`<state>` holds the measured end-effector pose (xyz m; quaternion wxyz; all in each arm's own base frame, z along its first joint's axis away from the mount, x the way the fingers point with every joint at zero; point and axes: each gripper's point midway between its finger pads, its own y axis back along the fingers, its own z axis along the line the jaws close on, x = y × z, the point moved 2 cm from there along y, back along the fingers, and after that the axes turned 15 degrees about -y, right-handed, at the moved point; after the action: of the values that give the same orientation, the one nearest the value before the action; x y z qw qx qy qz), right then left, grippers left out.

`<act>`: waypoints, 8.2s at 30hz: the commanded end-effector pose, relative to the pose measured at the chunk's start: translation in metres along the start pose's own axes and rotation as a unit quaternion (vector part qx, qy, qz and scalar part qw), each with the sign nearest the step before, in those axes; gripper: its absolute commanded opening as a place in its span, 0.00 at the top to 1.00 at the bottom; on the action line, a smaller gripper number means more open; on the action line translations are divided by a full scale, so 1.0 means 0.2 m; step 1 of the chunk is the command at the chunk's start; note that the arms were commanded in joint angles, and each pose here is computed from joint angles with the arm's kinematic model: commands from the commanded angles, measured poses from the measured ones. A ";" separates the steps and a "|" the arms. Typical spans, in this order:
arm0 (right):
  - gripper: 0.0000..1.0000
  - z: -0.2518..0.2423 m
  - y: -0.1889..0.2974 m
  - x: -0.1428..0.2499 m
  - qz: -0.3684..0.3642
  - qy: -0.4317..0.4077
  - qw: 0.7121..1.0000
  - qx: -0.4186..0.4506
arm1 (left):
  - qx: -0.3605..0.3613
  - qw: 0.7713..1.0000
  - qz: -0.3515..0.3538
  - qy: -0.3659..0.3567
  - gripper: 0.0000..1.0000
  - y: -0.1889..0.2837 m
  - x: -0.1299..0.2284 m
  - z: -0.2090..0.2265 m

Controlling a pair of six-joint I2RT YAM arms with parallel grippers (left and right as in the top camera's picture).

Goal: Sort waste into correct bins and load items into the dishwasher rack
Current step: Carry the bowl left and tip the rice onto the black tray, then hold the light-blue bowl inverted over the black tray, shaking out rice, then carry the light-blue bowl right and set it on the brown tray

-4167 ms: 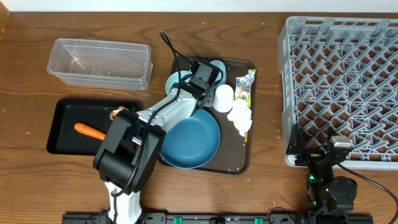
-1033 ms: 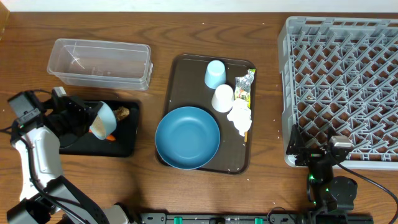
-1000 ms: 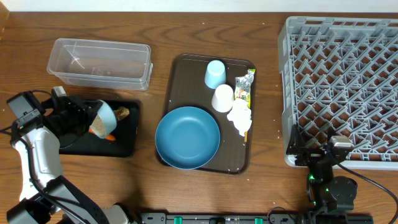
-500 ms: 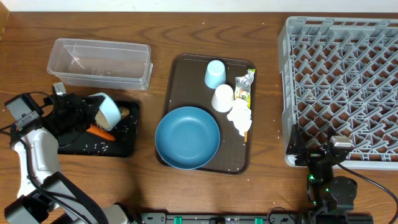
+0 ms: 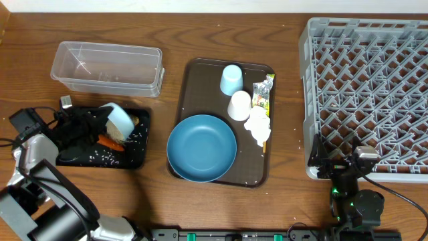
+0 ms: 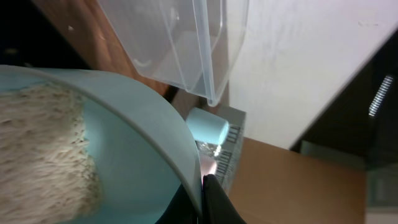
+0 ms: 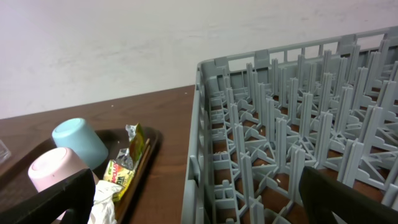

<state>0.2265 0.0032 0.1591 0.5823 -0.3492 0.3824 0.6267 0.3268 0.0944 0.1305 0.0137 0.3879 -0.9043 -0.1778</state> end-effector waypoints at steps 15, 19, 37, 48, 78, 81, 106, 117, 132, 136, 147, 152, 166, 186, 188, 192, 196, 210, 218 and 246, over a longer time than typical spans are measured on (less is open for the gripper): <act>0.01 -0.01 0.00 -0.01 -0.003 0.005 1.000 0.005 | 0.077 0.996 -0.013 0.033 0.94 0.10 -0.03 -0.07; 0.01 -0.01 0.00 -0.01 -0.003 0.005 1.000 0.005 | 0.087 0.994 -0.032 0.057 0.94 0.17 -0.06 -0.06; 0.01 -0.01 0.00 -0.01 -0.003 0.005 1.000 0.005 | 0.089 0.991 -0.032 0.097 0.94 0.19 -0.04 -0.04; 0.01 -0.01 0.00 -0.01 -0.003 0.005 1.000 0.005 | 0.143 0.985 -0.019 0.091 0.94 0.21 -0.04 -0.12; 0.01 -0.01 0.00 -0.01 -0.003 0.005 1.000 0.005 | 0.127 0.990 -0.032 0.050 0.94 0.20 -0.08 -0.11; 0.01 -0.01 0.00 -0.01 -0.003 0.005 1.000 0.005 | 0.113 0.992 -0.039 0.039 0.94 0.20 -0.10 -0.09; 0.01 -0.01 0.00 -0.01 -0.003 0.005 1.000 0.005 | 0.119 0.992 -0.043 -0.010 0.94 0.19 -0.12 -0.10; 0.01 -0.01 0.00 -0.01 -0.003 0.005 1.000 0.005 | 0.121 0.992 -0.037 0.011 0.94 0.18 -0.12 -0.09; 0.01 -0.01 0.00 -0.01 -0.003 0.005 1.000 0.005 | 0.080 0.996 -0.046 -0.003 0.94 0.16 -0.12 -0.03; 0.01 -0.01 0.00 -0.01 -0.003 0.005 1.000 0.005 | 0.111 0.993 -0.037 -0.028 0.94 0.16 -0.11 -0.09; 0.01 -0.01 0.00 -0.01 -0.003 0.005 1.000 0.005 | 0.119 0.991 -0.041 -0.038 0.94 0.17 -0.15 -0.11; 0.01 -0.01 0.00 -0.01 -0.003 0.005 1.000 0.005 | 0.145 0.989 -0.024 -0.029 0.94 0.16 -0.13 -0.16; 0.01 -0.01 0.00 -0.01 -0.003 0.005 1.000 0.005 | 0.112 0.984 -0.039 -0.130 0.94 0.19 -0.03 -0.52; 0.01 -0.01 0.00 -0.01 -0.003 0.005 1.000 0.005 | -0.120 0.948 -0.095 -0.279 0.94 -0.16 0.37 -0.86; 0.01 -0.01 0.00 -0.01 -0.003 0.005 1.000 0.005 | -0.137 0.935 -0.103 -0.312 0.94 -0.21 0.40 -0.88; 0.01 -0.01 0.00 -0.01 -0.003 0.005 1.000 0.005 | -0.163 0.902 -0.109 -0.385 0.94 -0.34 0.50 -0.93; 0.01 -0.01 0.00 -0.01 -0.003 0.005 1.000 0.005 | -0.199 0.875 -0.116 -0.427 0.94 -0.47 0.59 -0.92; 0.01 -0.01 0.00 -0.01 -0.003 0.005 1.000 0.005 | -0.248 0.809 -0.079 -0.527 0.94 -1.00 0.69 -0.69; 0.01 -0.01 0.00 -0.01 -0.003 0.005 1.000 0.005 | -0.262 0.794 -0.038 -0.547 0.94 -1.18 0.77 -0.50; 0.01 -0.01 0.00 -0.01 -0.003 0.005 1.000 0.005 | -0.247 0.795 -0.074 -0.549 0.62 -0.97 0.74 -0.73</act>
<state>0.2265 0.0032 0.1592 0.5823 -0.3495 0.3824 0.6266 0.3843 -0.1841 0.1457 -0.3846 0.2446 -0.6642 -0.5925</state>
